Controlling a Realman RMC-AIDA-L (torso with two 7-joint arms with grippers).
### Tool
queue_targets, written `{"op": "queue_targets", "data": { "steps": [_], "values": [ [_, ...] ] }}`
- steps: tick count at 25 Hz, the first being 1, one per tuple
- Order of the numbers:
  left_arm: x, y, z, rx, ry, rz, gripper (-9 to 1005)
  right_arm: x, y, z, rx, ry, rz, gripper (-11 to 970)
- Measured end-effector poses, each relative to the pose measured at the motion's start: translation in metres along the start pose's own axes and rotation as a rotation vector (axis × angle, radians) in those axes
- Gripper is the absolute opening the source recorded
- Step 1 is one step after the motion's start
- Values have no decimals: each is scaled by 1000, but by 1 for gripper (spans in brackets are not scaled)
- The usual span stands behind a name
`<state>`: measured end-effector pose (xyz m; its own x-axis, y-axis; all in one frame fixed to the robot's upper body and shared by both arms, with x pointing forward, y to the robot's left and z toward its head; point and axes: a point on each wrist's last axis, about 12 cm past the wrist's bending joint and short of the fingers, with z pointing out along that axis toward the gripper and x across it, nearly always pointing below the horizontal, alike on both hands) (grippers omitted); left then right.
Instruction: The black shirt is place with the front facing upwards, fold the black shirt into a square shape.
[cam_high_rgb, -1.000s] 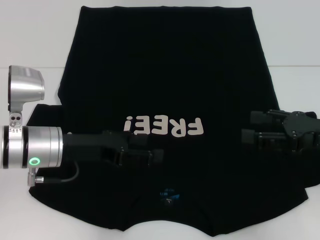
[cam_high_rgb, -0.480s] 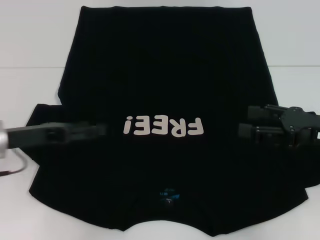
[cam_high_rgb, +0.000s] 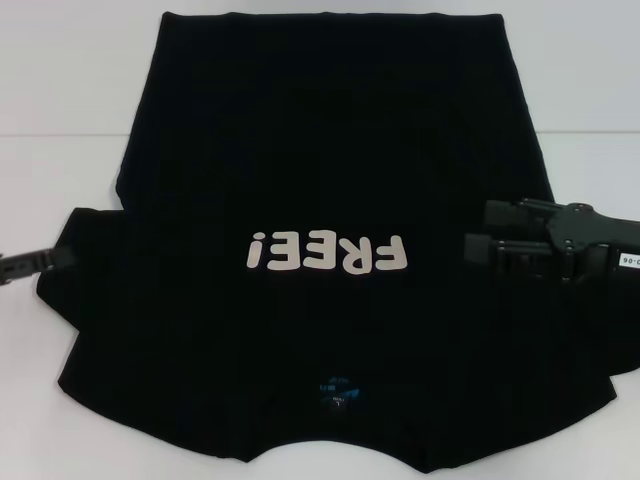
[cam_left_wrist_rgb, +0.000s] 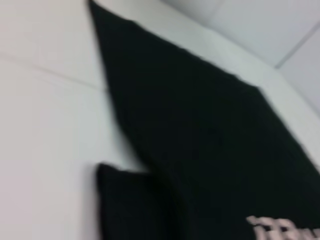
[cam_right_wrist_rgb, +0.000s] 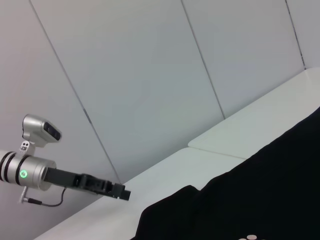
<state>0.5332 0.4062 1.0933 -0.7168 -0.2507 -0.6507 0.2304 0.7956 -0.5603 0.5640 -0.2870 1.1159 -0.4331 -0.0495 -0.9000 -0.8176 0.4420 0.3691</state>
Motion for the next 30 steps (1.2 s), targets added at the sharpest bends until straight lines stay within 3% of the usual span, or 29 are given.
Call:
{"op": "queue_targets", "data": {
  "steps": [9, 30],
  "values": [
    [6, 9, 9, -109, 61, -10, 874, -5, 0, 4, -8, -2, -4, 913],
    [1, 9, 29, -175, 59, 13, 874, -7, 0, 4, -16, -4, -6, 913]
  ]
}}
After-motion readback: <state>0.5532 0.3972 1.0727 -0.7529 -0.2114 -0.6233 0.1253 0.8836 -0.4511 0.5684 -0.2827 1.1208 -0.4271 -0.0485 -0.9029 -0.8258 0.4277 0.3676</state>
